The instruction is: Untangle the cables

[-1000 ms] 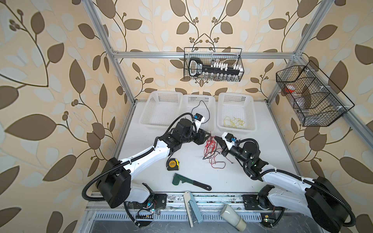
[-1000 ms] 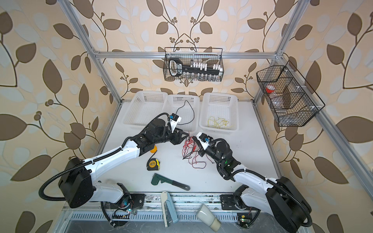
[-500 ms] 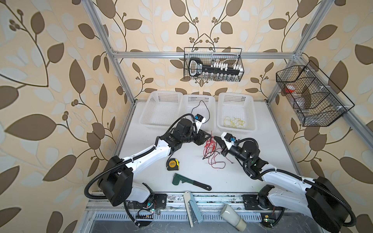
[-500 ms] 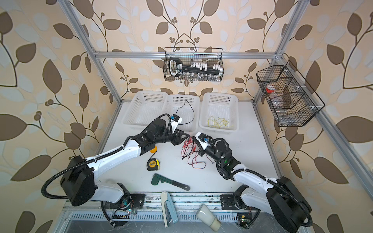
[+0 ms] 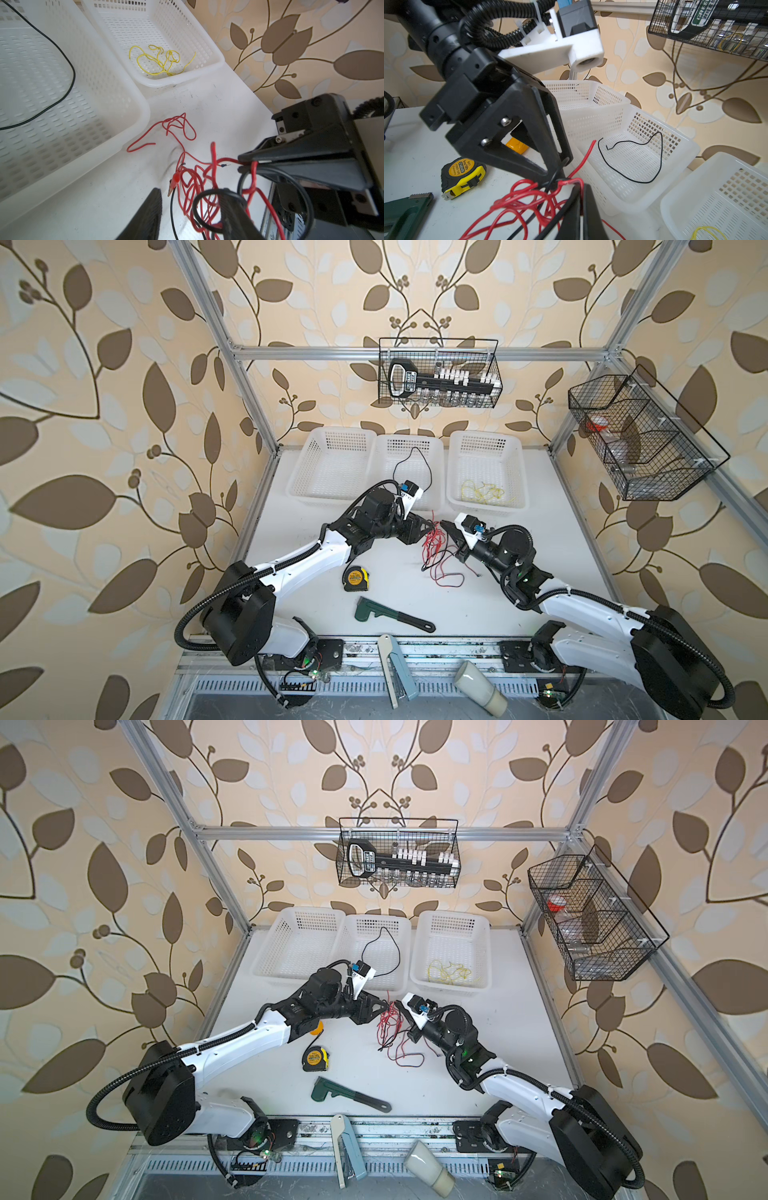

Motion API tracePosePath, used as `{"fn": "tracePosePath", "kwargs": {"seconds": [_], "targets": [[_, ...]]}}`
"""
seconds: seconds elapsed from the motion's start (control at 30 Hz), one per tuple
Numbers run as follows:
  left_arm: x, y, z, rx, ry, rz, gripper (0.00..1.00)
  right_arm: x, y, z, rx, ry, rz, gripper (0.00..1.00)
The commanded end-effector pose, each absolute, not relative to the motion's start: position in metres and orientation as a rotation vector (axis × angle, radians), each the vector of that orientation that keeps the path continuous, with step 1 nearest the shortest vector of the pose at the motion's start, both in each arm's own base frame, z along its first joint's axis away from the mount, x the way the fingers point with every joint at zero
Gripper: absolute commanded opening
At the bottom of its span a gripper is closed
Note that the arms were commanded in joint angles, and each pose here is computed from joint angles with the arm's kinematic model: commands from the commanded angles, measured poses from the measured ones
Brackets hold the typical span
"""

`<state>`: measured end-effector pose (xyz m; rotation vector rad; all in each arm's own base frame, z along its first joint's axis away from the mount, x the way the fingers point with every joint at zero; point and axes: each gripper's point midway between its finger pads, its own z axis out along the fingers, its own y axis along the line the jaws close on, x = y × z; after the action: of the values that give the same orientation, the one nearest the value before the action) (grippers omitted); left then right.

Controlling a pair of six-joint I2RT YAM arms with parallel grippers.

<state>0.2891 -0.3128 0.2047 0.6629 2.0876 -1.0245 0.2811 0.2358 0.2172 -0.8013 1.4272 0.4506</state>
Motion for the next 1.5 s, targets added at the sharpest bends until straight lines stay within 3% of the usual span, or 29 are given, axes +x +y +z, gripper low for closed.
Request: {"fn": "tracePosePath", "kwargs": {"seconds": [0.0,0.4,0.57,0.93,1.47], "targets": [[0.281,-0.327,0.226,0.720,2.001,-1.156,0.46,0.281,0.244,0.239,-0.820,1.358,0.436,0.00],[0.292,-0.316,0.220,0.666,2.044,-1.045,0.01,0.290,0.237,0.231,-0.778,1.410,0.376,0.00],[0.307,-0.298,0.223,0.570,2.069,-0.889,0.00,0.301,0.227,0.213,-0.733,1.492,0.309,0.00],[0.319,-0.253,0.281,0.412,1.971,-0.646,0.00,0.317,0.202,0.165,-0.612,1.653,0.198,0.00],[0.309,-0.211,0.344,0.302,1.839,-0.523,0.00,0.321,0.175,0.119,-0.450,1.855,0.126,0.00]]}}
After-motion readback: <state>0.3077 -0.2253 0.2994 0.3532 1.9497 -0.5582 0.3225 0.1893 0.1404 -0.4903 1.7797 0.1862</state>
